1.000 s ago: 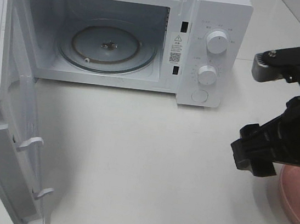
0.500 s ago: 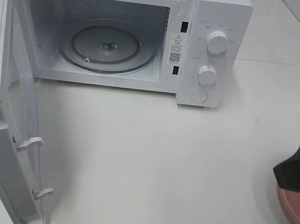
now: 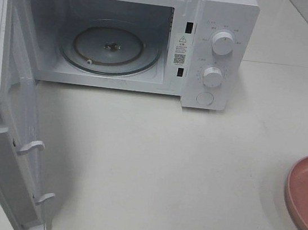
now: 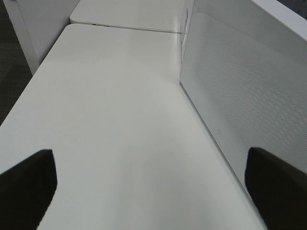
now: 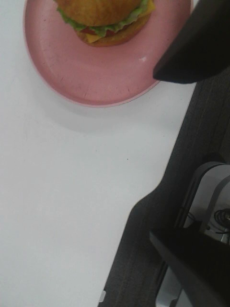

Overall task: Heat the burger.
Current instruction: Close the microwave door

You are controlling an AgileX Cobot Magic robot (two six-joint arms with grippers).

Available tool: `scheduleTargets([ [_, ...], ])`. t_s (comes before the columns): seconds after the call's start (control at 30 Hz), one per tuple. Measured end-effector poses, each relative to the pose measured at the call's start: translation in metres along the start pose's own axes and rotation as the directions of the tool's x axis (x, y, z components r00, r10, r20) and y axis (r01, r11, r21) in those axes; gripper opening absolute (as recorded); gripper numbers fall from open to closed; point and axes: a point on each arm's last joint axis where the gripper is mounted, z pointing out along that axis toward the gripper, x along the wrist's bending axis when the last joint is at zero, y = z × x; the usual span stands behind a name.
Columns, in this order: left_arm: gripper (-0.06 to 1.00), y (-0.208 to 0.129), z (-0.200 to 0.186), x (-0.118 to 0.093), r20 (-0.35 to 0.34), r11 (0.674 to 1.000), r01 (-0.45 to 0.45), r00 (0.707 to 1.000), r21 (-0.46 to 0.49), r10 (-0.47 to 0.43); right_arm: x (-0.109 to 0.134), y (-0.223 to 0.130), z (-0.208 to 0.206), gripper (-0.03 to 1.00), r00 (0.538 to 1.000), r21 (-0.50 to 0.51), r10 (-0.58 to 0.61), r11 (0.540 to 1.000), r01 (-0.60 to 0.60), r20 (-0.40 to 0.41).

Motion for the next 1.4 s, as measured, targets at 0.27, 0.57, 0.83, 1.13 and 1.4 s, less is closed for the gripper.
scheduleTargets([
  [0.27,0.99,0.000,0.000,0.000,0.000,1.000,0.000,1.000,0.000,0.000,-0.014,-0.026,-0.019,0.76,0.992,-0.179,0.121,0.977,-0.111,0.047],
  [0.57,0.99,0.000,0.000,0.000,0.000,1.000,0.000,1.000,0.000,0.000,-0.016,-0.056,-0.038,0.76,0.972,-0.427,0.198,0.895,-0.129,0.123],
  [0.83,0.99,0.000,0.000,0.000,0.000,1.000,0.000,1.000,0.000,0.000,-0.013,-0.070,-0.045,0.76,0.947,-0.534,0.278,0.831,-0.155,0.158],
  [1.13,0.99,0.000,0.000,0.000,0.000,1.000,0.000,1.000,0.000,0.000,-0.012,-0.070,-0.046,0.76,0.928,-0.543,0.324,0.821,-0.178,0.185],
  [1.4,0.99,0.000,0.000,0.000,0.000,1.000,0.000,1.000,0.000,0.000,-0.012,-0.070,-0.046,0.76,0.928,-0.543,0.324,0.821,-0.178,0.185],
])
